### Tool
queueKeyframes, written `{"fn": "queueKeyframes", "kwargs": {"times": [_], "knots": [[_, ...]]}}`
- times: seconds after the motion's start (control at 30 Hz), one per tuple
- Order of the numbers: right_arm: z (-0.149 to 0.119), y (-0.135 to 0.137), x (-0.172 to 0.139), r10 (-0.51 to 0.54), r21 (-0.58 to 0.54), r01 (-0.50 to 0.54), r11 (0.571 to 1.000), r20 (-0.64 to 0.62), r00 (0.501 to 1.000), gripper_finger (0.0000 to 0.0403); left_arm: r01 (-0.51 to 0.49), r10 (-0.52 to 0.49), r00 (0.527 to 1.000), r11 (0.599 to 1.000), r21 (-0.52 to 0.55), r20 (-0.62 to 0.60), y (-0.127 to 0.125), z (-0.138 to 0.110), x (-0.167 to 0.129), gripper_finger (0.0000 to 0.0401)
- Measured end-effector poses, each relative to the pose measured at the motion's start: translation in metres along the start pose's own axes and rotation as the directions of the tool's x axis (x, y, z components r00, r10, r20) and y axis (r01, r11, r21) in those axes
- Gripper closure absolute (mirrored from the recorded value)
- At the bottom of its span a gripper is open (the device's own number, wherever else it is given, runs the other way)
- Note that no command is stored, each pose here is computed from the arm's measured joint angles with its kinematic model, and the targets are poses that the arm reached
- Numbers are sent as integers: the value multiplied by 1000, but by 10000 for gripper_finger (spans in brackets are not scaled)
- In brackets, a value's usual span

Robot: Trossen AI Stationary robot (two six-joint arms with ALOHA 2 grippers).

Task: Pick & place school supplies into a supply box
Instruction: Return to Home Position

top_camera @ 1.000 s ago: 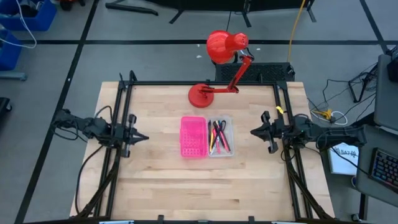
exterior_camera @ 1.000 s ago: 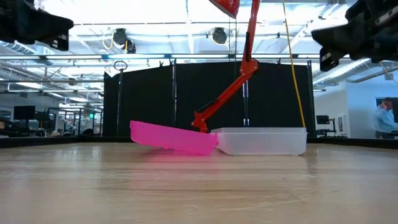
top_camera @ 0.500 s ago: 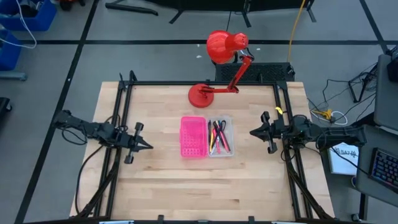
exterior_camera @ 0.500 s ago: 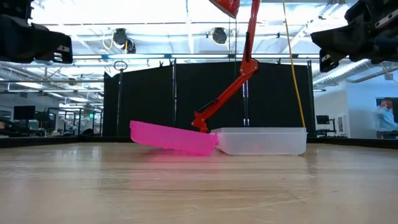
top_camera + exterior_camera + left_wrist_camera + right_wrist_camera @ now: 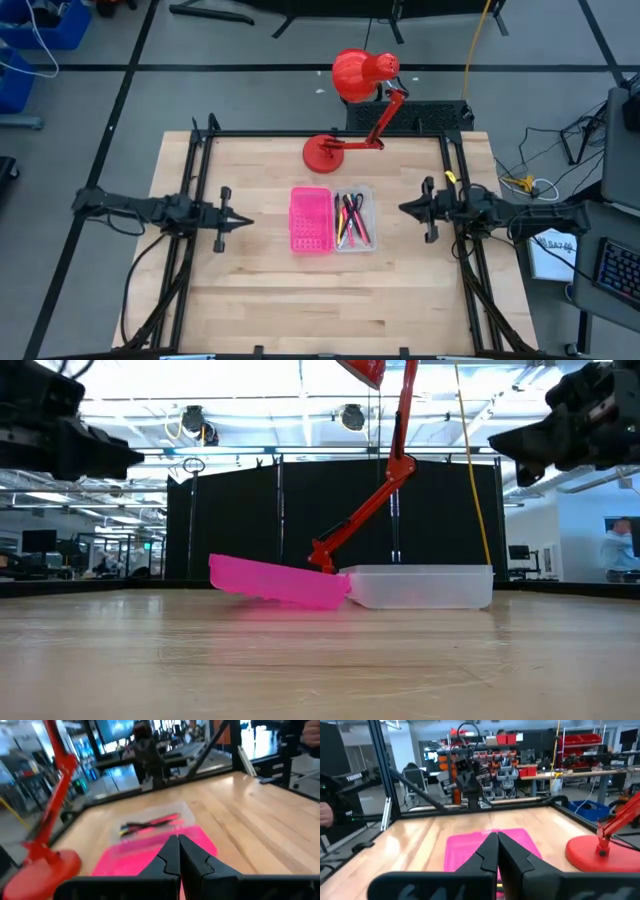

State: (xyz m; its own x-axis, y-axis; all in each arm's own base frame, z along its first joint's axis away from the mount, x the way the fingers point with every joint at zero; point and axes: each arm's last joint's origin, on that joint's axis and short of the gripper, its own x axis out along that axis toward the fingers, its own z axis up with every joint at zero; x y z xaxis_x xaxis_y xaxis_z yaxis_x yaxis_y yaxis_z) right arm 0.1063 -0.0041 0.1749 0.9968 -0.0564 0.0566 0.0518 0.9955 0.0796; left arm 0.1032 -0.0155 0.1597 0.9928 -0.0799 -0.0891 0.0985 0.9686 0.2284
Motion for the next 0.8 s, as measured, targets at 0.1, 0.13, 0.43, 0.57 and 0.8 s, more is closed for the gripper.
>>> {"fn": "queueKeyframes", "kwargs": {"times": [0.1, 0.13, 0.43, 0.57, 0.8], "knots": [[-3, 0, 1, -2, -1, 2, 1000, -26, 1000, 403, 22, -24, 999, 999, -44, -44, 2, -4, 2, 401], [-3, 0, 1, -2, -1, 2, 1000, -27, 1000, 403, 26, -29, 998, 998, -62, -56, 2, -6, 3, 401], [-2, 0, 1, -2, -1, 2, 1000, -23, 1000, 403, -2, -5, 999, 982, -190, -35, 4, -4, 7, 358], [-2, 0, 1, -2, -1, 2, 1000, -22, 1000, 403, -3, 5, 1000, 980, -198, 7, 5, 0, 7, 344], [-2, 0, 1, -1, -1, 1, 1000, -17, 1000, 403, -3, 5, 1000, 980, -199, 12, 5, 1, 7, 340]]}}
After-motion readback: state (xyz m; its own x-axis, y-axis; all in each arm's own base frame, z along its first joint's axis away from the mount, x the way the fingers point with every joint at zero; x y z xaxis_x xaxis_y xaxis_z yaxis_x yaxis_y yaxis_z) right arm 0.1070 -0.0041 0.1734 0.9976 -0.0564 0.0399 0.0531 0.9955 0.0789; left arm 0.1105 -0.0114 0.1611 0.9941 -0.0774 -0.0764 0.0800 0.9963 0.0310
